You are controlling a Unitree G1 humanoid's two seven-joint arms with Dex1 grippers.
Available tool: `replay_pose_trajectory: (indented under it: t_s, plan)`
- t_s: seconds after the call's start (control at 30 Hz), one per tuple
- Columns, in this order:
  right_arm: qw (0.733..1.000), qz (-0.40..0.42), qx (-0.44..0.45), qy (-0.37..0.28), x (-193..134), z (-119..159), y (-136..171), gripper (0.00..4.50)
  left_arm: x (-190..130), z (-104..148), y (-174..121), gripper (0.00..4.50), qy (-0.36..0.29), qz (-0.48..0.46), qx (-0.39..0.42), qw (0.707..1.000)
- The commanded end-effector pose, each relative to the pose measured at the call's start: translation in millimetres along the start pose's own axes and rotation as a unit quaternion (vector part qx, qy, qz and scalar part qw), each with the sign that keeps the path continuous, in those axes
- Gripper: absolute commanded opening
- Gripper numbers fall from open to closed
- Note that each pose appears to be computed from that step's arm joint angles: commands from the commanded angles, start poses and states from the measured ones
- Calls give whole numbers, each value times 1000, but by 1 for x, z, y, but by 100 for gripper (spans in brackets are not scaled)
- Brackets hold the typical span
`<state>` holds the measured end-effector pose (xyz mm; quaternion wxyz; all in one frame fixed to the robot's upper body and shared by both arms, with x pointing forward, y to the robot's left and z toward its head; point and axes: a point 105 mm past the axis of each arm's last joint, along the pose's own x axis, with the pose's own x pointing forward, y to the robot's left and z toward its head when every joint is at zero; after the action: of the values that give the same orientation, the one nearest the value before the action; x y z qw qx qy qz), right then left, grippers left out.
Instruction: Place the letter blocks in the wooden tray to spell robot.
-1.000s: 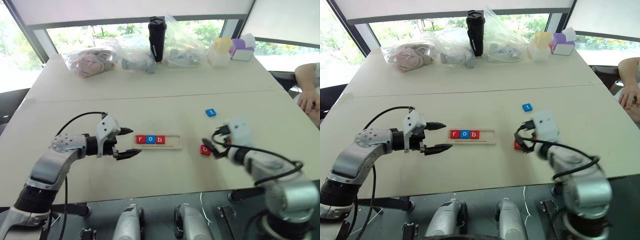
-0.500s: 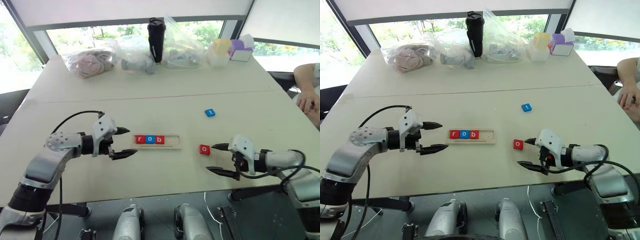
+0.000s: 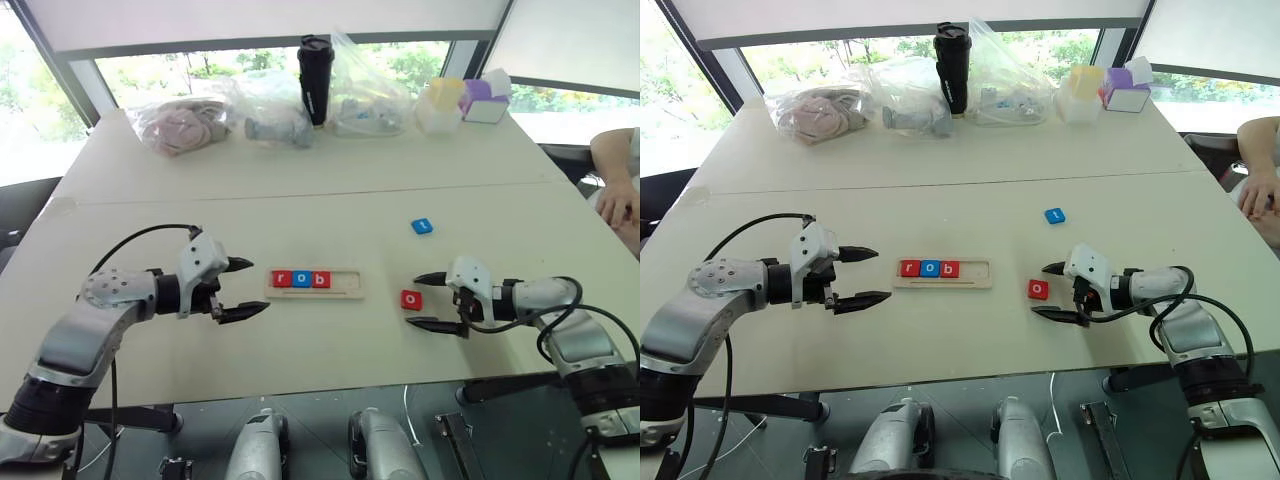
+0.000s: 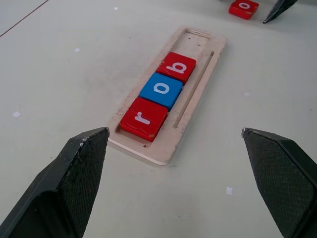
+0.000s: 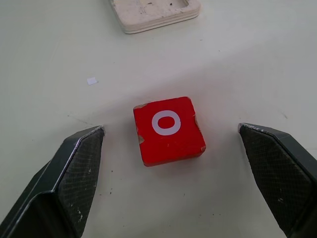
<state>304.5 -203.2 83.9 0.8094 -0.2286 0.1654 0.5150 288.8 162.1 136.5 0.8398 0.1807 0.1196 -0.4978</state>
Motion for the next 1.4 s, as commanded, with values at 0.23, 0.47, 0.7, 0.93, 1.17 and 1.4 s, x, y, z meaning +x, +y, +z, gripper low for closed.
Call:
replay_pose_trajectory:
  t_s: [0.23, 0.47, 0.7, 0.93, 1.17, 1.4]
  plan:
    - [1000, -7, -5, -6, -4, 8, -3, 115, -4, 9, 2, 450, -4, 5, 28, 1000]
    - [996, 17, -49, -71, 10, 77, -6, 115, -3, 11, 3, 450, -5, 1, 31, 1000]
    - [993, 64, -71, -75, 50, 98, -5, 115, 0, 13, 2, 450, -10, -1, 31, 999]
    - [991, 103, -72, -45, 75, 95, -8, 115, -1, 12, -2, 450, -17, 13, 20, 1000]
    - [988, 134, -78, -25, 90, 93, -8, 115, -1, 10, -5, 450, -20, 24, 13, 999]
    - [986, 140, -87, -26, 102, 98, -11, 115, -1, 8, -7, 450, -20, 29, 8, 999]
